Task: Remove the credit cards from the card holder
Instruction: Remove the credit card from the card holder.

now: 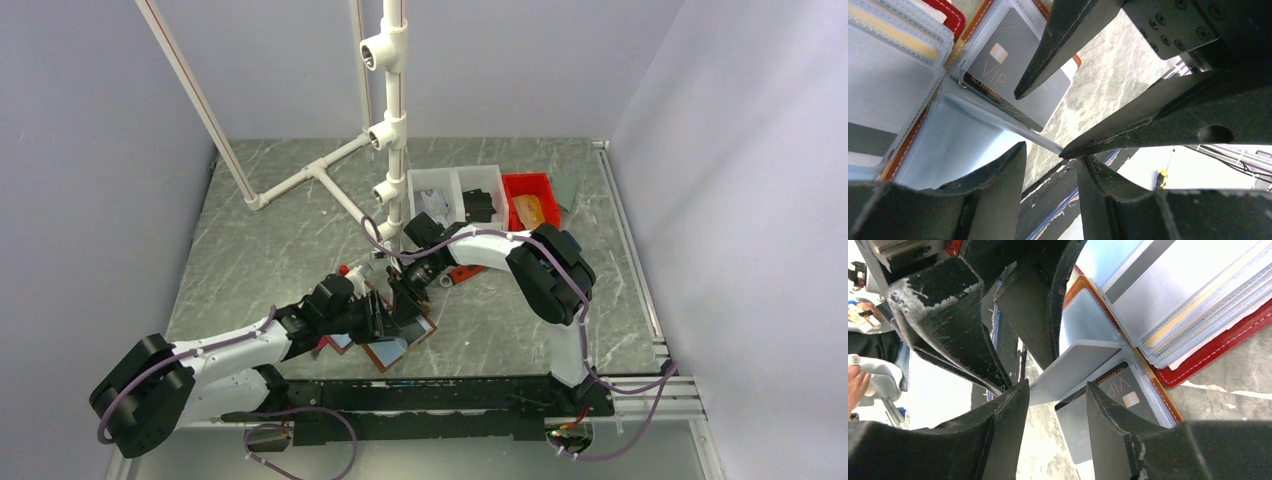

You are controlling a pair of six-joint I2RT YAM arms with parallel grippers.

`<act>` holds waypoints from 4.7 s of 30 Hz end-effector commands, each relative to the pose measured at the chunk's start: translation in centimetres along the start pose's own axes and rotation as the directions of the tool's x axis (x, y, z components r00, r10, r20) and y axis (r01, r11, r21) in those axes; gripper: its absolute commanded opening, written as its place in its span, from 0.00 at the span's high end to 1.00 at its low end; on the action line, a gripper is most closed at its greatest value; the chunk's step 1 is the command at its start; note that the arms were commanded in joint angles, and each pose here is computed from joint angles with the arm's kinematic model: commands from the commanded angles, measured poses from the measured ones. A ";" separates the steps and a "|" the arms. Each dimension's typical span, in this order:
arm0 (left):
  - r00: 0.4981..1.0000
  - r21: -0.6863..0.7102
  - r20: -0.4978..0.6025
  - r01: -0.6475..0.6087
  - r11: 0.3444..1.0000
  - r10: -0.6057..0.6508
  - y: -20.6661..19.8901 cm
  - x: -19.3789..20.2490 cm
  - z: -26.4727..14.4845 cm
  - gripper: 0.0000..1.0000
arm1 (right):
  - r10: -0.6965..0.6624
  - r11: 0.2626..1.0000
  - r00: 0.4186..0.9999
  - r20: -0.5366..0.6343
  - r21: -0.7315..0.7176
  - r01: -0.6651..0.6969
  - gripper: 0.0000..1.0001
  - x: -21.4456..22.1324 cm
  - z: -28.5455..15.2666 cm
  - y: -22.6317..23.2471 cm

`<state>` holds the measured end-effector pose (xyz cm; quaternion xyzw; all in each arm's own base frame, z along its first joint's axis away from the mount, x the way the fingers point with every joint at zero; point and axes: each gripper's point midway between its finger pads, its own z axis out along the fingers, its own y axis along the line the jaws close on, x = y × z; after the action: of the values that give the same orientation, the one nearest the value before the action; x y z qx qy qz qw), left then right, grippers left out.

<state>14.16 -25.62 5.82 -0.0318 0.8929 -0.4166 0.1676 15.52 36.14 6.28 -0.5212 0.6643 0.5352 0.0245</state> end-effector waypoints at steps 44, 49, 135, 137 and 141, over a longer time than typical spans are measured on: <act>0.982 0.008 0.168 -0.089 0.996 0.087 2.7 -1.0 -1.4 1.00 | -0.220 0.969 0.969 -0.108 0.087 0.230 0.55 2.3 -2.8 2.8; 0.966 0.079 0.198 -0.188 0.979 0.169 1.1 -1.4 -1.7 1.00 | -0.293 0.948 0.953 -0.075 0.103 0.300 0.54 2.0 -4.2 3.3; 0.877 0.283 0.420 -0.373 0.884 0.236 -3.6 -3.1 -4.6 1.00 | -0.269 0.957 0.962 -0.048 0.098 0.272 1.00 1.5 -8.6 1.5; 0.880 0.266 0.416 -0.359 0.894 0.230 -3.1 -3.1 -4.4 1.00 | -0.288 0.950 0.956 -0.053 0.110 0.292 1.00 1.5 -9.6 1.5; 0.887 0.256 0.412 -0.333 0.907 0.209 -2.7 -3.1 -4.3 1.00 | -0.322 0.936 0.947 -0.012 0.149 0.320 1.00 1.2 -12.3 1.6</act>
<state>15.02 -23.83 10.99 0.0581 0.7634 -0.5152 0.3853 18.69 27.57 9.56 -0.5954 0.6349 0.4811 0.1044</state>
